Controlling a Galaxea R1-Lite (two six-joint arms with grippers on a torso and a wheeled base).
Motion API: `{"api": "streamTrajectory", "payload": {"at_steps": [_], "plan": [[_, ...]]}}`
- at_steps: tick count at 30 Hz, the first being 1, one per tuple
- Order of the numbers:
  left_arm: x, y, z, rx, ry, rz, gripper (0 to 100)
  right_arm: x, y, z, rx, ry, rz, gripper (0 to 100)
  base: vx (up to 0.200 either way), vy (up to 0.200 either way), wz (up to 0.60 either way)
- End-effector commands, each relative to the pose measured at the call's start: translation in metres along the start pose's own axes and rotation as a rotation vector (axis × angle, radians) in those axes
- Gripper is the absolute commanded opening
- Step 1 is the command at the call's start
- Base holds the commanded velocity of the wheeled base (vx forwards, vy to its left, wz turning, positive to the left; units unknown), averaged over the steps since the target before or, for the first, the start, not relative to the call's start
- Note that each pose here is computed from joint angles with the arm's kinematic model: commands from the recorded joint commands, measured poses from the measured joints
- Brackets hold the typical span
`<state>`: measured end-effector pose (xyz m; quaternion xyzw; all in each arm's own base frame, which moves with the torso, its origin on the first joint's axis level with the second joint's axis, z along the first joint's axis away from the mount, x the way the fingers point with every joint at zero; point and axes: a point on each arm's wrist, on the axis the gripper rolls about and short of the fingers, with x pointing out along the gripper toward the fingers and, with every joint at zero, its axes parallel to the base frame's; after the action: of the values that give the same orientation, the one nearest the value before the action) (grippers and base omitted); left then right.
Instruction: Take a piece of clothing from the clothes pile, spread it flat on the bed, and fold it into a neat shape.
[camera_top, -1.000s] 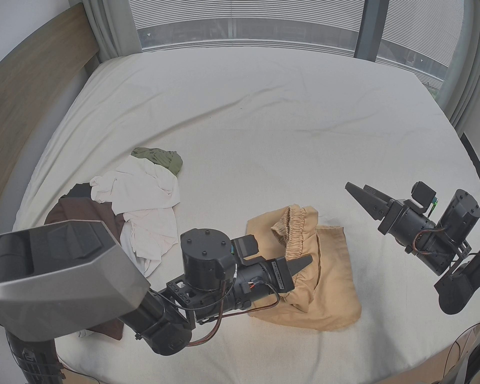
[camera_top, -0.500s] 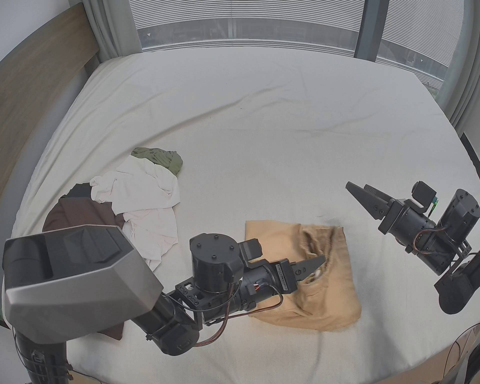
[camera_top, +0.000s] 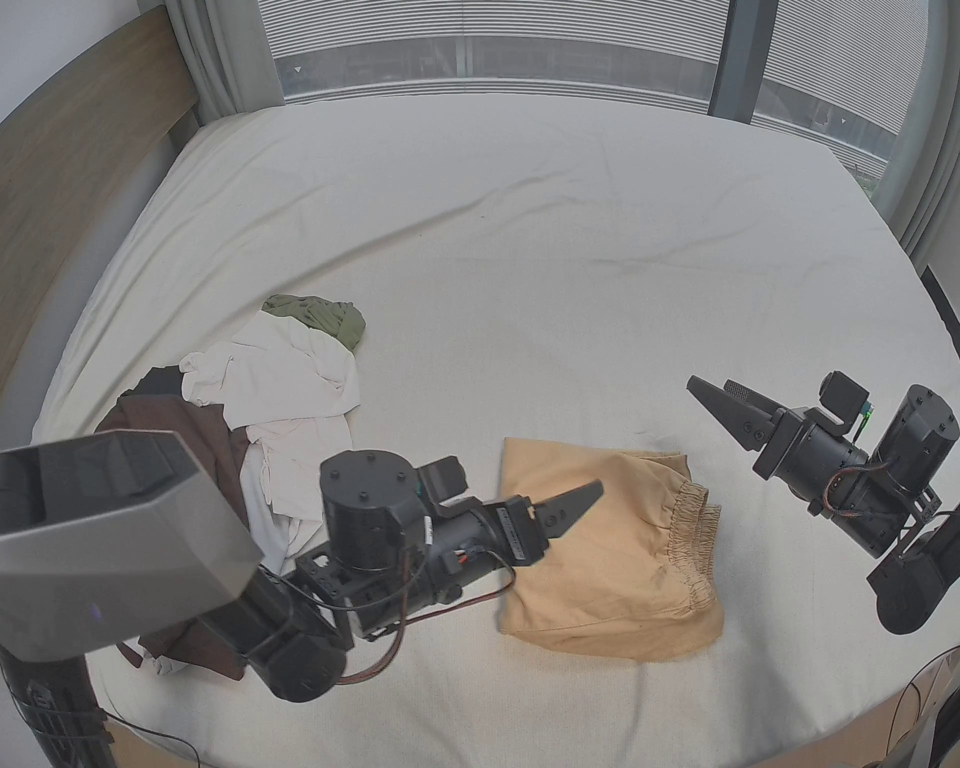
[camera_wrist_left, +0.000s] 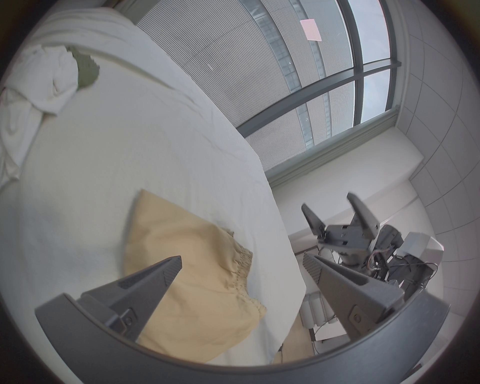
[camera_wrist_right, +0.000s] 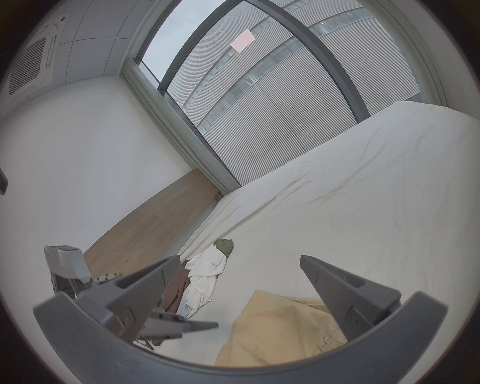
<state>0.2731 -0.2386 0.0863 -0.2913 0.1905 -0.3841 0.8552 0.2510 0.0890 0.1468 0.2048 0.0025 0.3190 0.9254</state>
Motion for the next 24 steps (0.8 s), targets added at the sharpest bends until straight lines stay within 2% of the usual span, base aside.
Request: {"api": "streamTrajectory", "payload": {"at_steps": [1,5,9,13,17,20,24], "plan": [[-0.051,-0.003,0.045,0.03,-0.119,0.013,100,-0.001,0.001,-0.005,0.007,0.02,0.0,100,0.0,0.0,0.0],[-0.089,-0.004,0.07,0.063,-0.154,-0.015,100,-0.001,0.003,-0.006,0.008,0.025,0.008,100,0.0,0.0,0.0],[-0.122,0.002,0.081,0.169,-0.176,0.002,100,-0.001,0.005,-0.01,0.014,0.04,0.012,100,0.0,0.0,0.0],[-0.153,0.009,0.081,0.185,-0.157,0.008,100,-0.001,0.005,-0.018,0.02,0.068,0.008,100,0.0,0.0,0.0],[-0.166,0.017,0.08,0.255,-0.144,0.031,100,-0.003,0.003,-0.023,0.02,0.091,-0.006,100,0.0,0.0,0.0],[-0.169,0.023,0.078,0.275,-0.136,0.061,100,-0.006,0.001,-0.025,0.023,0.103,-0.016,100,0.0,0.0,0.0],[-0.175,0.028,0.067,0.318,-0.098,0.09,100,-0.02,-0.009,-0.038,0.015,0.184,-0.079,100,0.0,0.0,0.0]]}}
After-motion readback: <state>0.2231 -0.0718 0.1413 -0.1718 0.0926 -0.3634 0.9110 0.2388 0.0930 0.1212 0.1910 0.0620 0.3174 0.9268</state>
